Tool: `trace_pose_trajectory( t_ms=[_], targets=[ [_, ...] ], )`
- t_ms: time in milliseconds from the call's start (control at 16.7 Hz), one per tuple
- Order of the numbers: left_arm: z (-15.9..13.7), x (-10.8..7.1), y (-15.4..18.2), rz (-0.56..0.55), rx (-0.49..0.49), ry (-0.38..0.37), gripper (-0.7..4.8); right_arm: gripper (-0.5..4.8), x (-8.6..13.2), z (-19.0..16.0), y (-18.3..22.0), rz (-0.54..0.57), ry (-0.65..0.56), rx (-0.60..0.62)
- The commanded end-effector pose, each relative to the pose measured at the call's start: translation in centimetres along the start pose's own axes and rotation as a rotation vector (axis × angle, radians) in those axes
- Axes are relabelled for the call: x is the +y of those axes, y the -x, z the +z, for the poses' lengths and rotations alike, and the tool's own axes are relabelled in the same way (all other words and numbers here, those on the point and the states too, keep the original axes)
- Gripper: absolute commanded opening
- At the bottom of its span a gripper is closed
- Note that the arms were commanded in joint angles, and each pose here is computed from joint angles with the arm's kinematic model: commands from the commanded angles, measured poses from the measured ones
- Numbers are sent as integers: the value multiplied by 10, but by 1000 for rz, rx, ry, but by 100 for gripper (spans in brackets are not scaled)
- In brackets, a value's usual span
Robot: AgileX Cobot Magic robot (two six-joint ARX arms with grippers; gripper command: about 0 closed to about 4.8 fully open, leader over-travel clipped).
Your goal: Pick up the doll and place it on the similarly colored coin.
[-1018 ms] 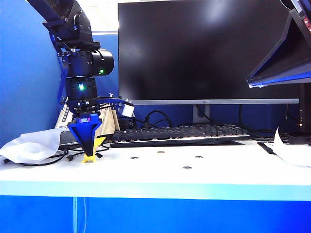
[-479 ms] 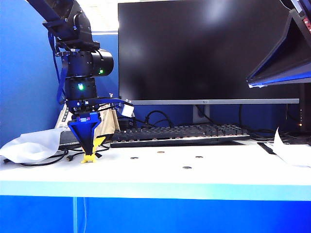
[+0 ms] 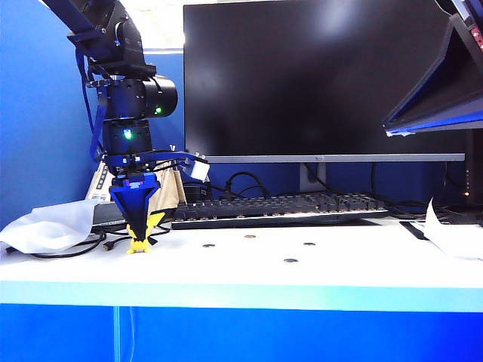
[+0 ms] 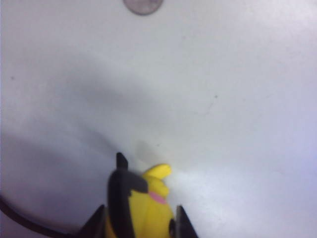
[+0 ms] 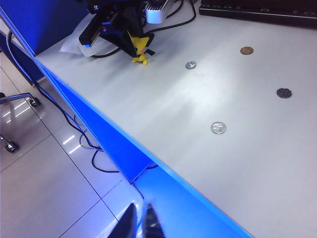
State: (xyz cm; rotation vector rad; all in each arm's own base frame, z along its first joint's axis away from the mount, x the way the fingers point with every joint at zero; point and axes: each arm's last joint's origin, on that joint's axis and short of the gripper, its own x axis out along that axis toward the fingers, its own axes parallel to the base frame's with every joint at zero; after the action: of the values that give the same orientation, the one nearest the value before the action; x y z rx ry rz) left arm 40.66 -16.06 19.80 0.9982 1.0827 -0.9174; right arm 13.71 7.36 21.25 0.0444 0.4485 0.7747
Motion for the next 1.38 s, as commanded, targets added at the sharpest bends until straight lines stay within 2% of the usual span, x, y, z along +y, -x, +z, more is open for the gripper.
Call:
trace_pose_trajectory(
  t_ms=[60,120,539,719,838,1018,1138,1198,1317,1377],
  targets=[
    [1,-2,-7,-16,6,25,10,32,1,3,0,4,9,-20],
    [1,-2,-7,-19,9,25,-6,32,1,3,0,4,9,-20],
    [13,-12,-3,-2,18,17,-6,32,0,3,1,-20,16,-22],
    [17,-11,22,62,-38,7,-6,32,0,3,1,-19,16,-22],
    [21,-5,43,116,-39,6,-6,32,0,3,1,-18,15,-22],
    [34,5,68,186,-134,6,-6,32,0,3,0,-6,14,-18],
    [40,10,75,199,-222,42,-6,32,1,2,1,12,12,-11],
    [46,10,72,211,-256,45,-6,32,1,2,1,13,11,-10],
    [55,6,63,209,-248,9,-6,32,1,2,1,15,11,-9],
    [61,5,58,215,-278,17,-6,32,1,2,1,15,11,-9]
  ],
)
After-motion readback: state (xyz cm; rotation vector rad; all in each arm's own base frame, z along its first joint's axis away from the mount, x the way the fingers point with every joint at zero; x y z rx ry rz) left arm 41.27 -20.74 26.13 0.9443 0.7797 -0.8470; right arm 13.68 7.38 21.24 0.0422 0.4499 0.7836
